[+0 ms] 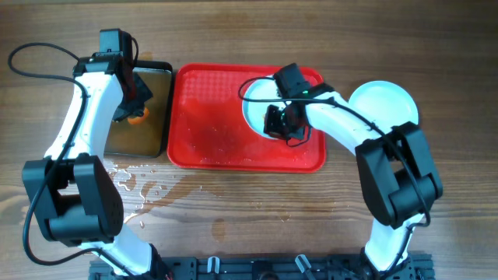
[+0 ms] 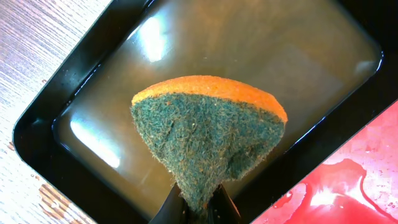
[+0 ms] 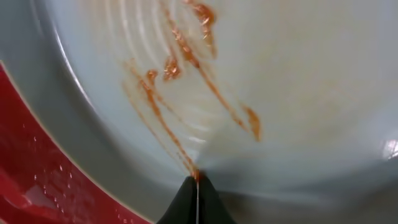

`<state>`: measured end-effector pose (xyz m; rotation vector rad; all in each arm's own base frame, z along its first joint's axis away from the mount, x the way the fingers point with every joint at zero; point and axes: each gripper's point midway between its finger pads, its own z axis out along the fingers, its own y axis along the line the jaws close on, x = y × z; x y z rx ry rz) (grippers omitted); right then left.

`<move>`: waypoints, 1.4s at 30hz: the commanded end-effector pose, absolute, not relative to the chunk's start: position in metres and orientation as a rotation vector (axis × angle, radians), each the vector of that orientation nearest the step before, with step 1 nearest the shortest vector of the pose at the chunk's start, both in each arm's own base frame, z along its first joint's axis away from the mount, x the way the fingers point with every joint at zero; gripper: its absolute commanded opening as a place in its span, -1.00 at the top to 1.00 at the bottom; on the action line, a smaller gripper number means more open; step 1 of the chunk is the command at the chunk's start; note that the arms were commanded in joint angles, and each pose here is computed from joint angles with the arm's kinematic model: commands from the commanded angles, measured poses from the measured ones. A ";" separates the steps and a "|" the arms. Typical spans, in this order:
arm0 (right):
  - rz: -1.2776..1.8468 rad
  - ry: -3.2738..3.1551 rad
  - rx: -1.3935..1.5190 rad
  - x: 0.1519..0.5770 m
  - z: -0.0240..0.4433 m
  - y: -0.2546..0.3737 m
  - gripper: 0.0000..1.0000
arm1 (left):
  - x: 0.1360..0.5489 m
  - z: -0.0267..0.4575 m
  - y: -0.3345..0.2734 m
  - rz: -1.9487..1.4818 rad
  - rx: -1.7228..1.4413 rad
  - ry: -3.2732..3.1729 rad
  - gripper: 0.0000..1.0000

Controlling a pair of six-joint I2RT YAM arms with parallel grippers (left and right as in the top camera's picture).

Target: Clean dirty plates on tray and stack at the side

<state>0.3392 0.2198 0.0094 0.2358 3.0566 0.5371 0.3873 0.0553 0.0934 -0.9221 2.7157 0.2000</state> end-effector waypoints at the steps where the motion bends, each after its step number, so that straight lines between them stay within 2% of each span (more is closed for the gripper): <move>1: 0.559 2.984 0.086 0.365 0.038 0.228 0.89 | 0.387 0.089 0.054 0.198 -0.911 2.731 0.92; 5: 0.486 2.880 -0.040 0.398 0.081 0.220 0.79 | 0.387 0.089 0.054 0.198 -0.911 2.732 0.92; 9: 0.306 2.732 -0.091 0.443 0.105 0.192 0.47 | 0.389 0.090 0.054 0.192 -0.909 2.720 0.92; 17: 0.264 2.842 -0.042 0.455 0.056 0.139 0.17 | 0.390 0.090 0.054 0.191 -0.908 2.719 0.92; 27: 0.315 2.921 0.056 0.453 0.019 0.137 0.14 | 0.390 0.090 0.054 0.192 -0.908 2.718 0.92; 31: 0.312 2.932 0.130 0.453 0.011 0.136 0.15 | 0.390 0.090 0.054 0.191 -0.908 2.719 0.92; 35: 0.315 2.945 0.171 0.450 0.010 0.137 0.40 | 0.390 0.090 0.054 0.191 -0.908 2.719 0.92; 38: 0.316 2.989 0.208 0.438 0.008 0.144 0.76 | 0.390 0.090 0.054 0.192 -0.908 2.719 0.92; 42: 0.348 3.089 0.256 0.410 0.007 0.163 0.89 | 0.390 0.090 0.054 0.191 -0.908 2.719 0.92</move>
